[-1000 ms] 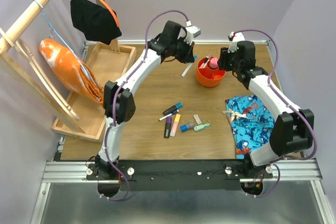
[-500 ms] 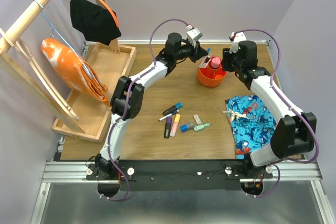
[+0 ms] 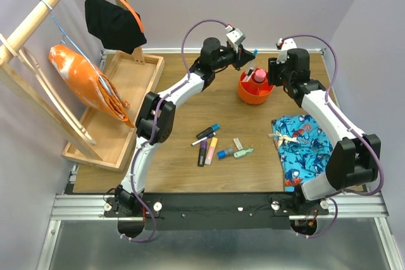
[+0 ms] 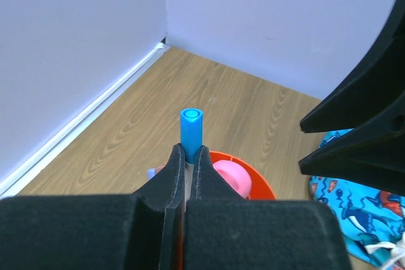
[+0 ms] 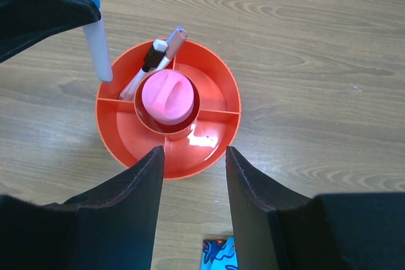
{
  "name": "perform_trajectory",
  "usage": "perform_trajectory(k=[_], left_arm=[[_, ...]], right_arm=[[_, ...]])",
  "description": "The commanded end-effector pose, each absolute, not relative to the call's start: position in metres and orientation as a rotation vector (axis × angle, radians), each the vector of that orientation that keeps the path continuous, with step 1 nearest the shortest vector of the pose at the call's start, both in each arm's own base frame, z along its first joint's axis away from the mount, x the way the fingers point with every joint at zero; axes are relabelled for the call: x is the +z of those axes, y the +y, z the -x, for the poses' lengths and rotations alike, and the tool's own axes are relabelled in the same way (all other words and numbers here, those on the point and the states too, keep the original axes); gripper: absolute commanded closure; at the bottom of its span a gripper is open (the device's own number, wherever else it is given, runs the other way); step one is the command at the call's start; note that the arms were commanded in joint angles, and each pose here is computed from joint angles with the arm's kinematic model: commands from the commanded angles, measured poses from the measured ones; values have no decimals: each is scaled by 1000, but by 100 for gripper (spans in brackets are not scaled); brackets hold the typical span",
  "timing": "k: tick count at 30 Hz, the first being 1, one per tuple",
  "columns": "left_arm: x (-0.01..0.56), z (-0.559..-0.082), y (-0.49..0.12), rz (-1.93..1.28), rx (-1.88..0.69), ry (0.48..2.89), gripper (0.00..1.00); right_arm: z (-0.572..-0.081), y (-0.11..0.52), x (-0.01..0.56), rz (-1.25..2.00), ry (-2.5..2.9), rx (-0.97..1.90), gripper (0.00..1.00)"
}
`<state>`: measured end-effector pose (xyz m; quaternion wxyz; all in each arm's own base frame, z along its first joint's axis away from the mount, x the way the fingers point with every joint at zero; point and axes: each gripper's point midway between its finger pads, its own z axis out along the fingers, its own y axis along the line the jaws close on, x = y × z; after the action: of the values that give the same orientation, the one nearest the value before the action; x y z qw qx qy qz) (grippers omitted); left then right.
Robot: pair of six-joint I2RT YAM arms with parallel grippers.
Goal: Sort the stationery into containers
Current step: Place the pen in the storage box, then pick up the pen from the center of the board.
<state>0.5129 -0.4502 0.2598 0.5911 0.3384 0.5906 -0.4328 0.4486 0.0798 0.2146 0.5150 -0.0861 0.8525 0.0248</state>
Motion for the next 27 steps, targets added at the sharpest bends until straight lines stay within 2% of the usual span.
perform_trajectory(k=[1,9,11,12,14,17,21,27], left_arm=[[232,-534,-449,-762,-951,1404,100],[188,-529,-449,-762,-984,1509,89],[186,-528,-447,-755,-988,1525,79],[189,-528,-446,-750,-983,1526,70],[187,-526,-444,-750,-979,1535,69],[193,-525,-440,-750,-968,1536,66],[203,-521,-433,-777,-920,1540,50],[251,-499,-393,-776,-812,1606,46]], right_arm=[[-456,74,219,195,2045,28,49],[-456,75,213,196,2055,34,49],[-457,75,214,196,2052,36,49],[-457,76,212,198,2055,37,49],[-458,76,212,193,2049,45,49],[-460,78,212,190,2045,55,49],[-461,80,214,192,2033,67,49],[-456,83,228,208,1995,89,49]])
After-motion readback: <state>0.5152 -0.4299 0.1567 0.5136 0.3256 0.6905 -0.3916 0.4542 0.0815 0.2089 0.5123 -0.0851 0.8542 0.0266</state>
